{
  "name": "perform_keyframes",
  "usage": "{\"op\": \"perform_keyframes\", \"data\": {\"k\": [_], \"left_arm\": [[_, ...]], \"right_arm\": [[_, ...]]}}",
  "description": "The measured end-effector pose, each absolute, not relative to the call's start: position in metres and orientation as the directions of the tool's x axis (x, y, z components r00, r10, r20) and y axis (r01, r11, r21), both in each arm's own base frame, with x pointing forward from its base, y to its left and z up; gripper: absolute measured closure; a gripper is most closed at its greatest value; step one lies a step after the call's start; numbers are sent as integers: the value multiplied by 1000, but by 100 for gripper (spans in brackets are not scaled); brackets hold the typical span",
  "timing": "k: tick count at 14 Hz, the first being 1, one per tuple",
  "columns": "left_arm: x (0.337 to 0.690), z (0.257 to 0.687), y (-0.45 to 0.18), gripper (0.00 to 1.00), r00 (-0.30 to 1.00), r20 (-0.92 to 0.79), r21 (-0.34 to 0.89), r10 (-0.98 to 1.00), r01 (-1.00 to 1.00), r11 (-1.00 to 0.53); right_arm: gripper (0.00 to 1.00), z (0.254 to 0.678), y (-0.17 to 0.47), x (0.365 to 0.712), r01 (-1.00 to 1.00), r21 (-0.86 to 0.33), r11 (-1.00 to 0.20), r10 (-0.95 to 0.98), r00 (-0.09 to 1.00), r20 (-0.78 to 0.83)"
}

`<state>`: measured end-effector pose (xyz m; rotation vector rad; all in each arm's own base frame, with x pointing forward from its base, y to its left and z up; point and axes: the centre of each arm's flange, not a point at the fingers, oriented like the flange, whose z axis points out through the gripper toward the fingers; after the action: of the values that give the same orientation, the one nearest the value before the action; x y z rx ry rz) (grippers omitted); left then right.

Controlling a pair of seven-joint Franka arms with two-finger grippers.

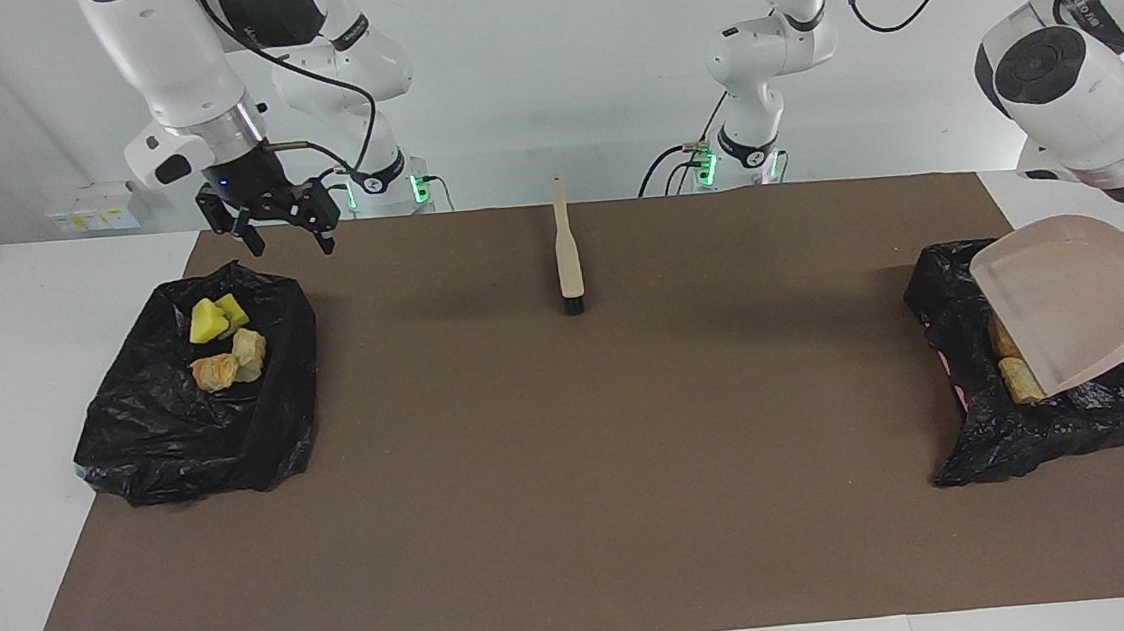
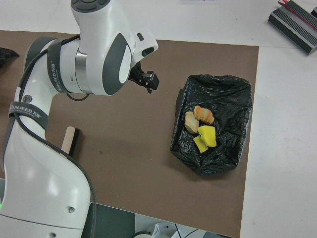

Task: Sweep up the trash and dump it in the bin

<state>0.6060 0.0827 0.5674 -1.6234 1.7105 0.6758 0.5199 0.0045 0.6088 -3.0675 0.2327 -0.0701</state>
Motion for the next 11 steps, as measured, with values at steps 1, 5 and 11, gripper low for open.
{"op": "perform_keyframes", "data": {"k": [1,5,11], "left_arm": [[605,564,74,69,7,-732,-79,-681,-994,75],[596,547,47,69,70,-573,-57,-817,-997,-46],[556,526,-77,69,312,-442,-59,-841,-946,-319]], "right_arm": [[0,621,-6,517,-154,-69,-986,-157,987,38],[0,663,-46,505,-116,-50,-992,-119,992,45],[0,661,-47,504,-99,-31,-995,-100,995,30]]}}
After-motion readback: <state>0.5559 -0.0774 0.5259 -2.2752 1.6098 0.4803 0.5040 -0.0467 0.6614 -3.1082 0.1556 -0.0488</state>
